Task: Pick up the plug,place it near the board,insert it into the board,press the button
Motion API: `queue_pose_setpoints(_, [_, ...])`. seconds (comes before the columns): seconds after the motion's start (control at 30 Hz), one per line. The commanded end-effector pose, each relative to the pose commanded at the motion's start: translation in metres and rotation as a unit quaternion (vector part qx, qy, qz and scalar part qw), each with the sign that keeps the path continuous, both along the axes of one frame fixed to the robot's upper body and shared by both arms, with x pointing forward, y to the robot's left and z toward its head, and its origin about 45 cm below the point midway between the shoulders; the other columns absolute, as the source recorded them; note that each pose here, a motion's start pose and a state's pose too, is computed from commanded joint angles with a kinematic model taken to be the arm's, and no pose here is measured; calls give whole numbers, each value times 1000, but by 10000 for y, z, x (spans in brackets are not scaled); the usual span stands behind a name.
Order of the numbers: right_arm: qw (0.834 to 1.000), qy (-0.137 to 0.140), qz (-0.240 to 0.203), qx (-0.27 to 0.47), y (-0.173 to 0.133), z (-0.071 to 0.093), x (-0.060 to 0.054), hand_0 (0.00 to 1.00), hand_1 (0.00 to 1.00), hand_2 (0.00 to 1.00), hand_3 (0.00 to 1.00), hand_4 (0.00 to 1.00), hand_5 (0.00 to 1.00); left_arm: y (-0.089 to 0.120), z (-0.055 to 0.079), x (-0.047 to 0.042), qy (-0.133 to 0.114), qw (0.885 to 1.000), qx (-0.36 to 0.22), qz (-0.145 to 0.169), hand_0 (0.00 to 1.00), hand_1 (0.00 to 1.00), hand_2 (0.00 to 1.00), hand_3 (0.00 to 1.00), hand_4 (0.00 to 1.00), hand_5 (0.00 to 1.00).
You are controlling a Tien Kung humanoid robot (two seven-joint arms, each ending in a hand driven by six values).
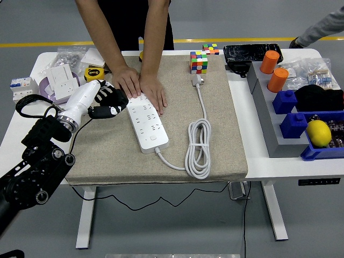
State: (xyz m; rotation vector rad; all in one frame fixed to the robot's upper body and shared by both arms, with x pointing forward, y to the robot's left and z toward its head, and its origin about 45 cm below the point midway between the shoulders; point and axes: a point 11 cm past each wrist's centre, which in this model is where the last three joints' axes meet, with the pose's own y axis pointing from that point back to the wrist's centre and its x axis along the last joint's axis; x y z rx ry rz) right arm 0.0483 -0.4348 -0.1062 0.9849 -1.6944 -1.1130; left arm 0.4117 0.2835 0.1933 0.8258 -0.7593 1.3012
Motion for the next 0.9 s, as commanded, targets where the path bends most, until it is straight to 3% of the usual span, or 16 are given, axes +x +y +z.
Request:
queue_pose_setpoints(0.23, [1000,3,-3,0,-4,-1,-21,798,722,715,706,998,821,203,-106,-68,13,1000,10,17,430,507,428,385,536,157])
queue_pose_setpoints(0.4, [1000,0,-4,1,9,-5,-13,799,722,715,705,998,821,301,-262,-133,33,999,28,25,431,507,428,386,529,156])
queue_pose_setpoints(0.63, [1000,3,-5,1,5,-7,-37,800,722,715,705,998,820,307,-332,-141,44,998,33,25,431,507,427,389,529,158])
queue_pose_setpoints(0.9, [1000,-4,-3,0,-4,4,19,802,722,714,704,998,821,290,-410,-179,59,997,35,18,436,510,428,397,532,164])
